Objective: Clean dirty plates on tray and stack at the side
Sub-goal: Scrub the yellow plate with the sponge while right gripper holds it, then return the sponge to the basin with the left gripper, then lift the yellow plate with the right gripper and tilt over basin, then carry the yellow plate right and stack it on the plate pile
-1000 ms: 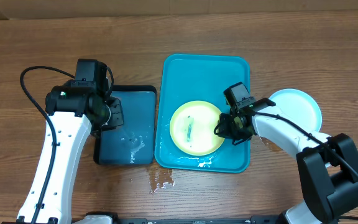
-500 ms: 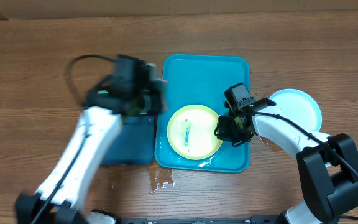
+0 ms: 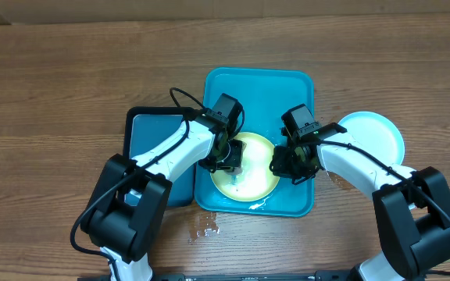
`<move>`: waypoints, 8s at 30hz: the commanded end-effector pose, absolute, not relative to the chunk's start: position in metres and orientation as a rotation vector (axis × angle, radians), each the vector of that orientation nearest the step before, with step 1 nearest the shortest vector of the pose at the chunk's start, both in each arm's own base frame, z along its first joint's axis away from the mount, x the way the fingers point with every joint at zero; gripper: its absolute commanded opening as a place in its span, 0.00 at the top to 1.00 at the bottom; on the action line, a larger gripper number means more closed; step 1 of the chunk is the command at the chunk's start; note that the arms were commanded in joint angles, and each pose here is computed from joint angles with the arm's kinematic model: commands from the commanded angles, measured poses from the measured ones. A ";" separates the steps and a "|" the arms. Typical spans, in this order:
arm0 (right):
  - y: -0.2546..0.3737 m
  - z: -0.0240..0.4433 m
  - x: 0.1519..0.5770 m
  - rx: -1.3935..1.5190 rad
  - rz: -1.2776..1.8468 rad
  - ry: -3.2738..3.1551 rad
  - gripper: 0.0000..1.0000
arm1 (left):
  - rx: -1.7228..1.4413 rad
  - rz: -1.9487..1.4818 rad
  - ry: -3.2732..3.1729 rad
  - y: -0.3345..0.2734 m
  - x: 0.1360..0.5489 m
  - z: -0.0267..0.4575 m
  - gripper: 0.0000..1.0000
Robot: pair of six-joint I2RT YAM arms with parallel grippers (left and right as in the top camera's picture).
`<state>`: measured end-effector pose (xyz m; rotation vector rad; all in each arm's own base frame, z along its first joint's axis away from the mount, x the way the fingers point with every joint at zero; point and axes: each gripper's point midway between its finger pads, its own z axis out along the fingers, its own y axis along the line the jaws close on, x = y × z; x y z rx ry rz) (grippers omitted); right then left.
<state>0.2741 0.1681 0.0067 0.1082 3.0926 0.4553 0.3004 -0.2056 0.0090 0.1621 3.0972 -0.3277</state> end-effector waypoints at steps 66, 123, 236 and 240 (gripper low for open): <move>0.167 0.002 0.272 0.076 0.431 3.105 0.96 | 0.120 -0.448 3.319 -0.262 0.257 0.000 0.96; 0.168 0.022 0.282 0.071 0.419 3.071 0.96 | -0.343 -0.008 3.018 -0.063 0.273 0.093 0.59; 0.326 0.197 0.322 -0.058 0.239 2.228 0.96 | -0.303 -0.397 2.232 -0.043 0.201 0.390 0.00; 0.332 0.182 0.330 -0.011 0.689 2.480 0.96 | -0.303 -0.397 2.232 -0.043 0.201 0.390 0.00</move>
